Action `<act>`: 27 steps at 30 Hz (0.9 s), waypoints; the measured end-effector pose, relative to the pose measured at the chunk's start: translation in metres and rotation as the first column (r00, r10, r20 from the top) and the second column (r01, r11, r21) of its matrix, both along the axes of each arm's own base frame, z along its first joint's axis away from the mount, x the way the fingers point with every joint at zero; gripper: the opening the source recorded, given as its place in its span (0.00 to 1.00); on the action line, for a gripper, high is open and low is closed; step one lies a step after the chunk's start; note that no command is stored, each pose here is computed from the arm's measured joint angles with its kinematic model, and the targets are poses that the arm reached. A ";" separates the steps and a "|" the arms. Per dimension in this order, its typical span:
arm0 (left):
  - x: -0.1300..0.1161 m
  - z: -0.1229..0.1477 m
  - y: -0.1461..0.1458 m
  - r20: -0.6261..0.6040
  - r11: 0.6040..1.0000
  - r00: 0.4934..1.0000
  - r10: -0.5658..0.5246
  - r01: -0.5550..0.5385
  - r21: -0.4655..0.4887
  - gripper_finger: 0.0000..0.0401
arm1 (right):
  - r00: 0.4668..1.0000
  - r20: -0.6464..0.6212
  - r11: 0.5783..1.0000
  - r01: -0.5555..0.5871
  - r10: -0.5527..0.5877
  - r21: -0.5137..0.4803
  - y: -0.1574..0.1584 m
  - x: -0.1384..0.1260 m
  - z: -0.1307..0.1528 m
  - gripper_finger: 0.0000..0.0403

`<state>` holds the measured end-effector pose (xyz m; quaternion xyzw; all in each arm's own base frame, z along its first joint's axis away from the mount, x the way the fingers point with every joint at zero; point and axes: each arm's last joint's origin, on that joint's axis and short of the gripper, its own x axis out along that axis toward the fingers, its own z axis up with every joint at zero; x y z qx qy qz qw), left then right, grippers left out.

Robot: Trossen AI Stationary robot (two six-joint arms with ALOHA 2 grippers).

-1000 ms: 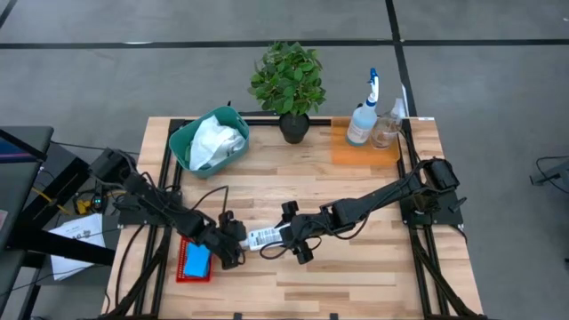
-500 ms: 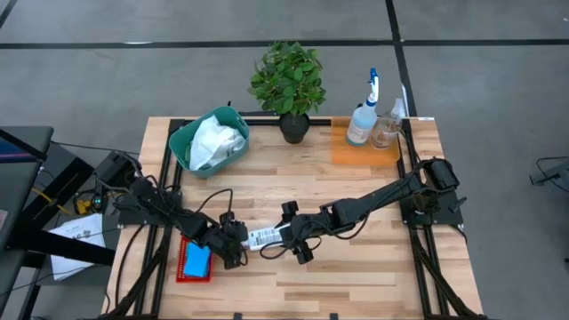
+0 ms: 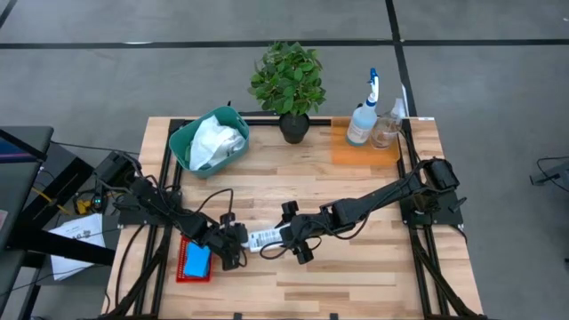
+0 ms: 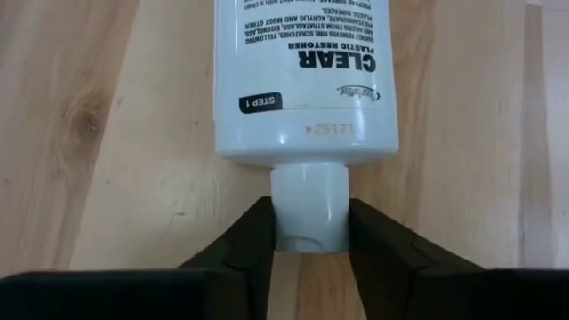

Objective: Pick & Place Kitchen Items
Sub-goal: Put the clear restorer into the orange bin

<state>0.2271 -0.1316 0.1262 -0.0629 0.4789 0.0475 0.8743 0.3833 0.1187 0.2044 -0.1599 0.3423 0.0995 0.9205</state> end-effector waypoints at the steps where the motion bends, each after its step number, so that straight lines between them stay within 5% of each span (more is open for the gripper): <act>1: 0.000 0.000 0.000 -0.001 1.000 1.000 -0.011 0.011 0.004 0.27 | 1.000 0.000 1.000 0.000 0.000 0.000 0.000 0.000 0.000 0.66; 14: -0.002 0.016 0.003 0.029 0.998 0.999 -0.046 0.047 -0.044 0.27 | 0.998 0.042 0.999 -0.042 0.043 -0.026 0.004 -0.007 0.017 0.66; 21: -0.013 0.060 0.009 0.226 0.989 0.970 -0.088 0.112 -0.098 0.27 | 0.981 0.169 0.995 -0.092 0.096 -0.035 0.020 -0.033 0.065 0.66; 27: -0.028 0.071 0.019 0.356 0.979 0.932 -0.072 0.134 -0.154 0.27 | 0.959 0.254 0.978 -0.073 0.123 -0.197 0.051 -0.056 0.082 0.66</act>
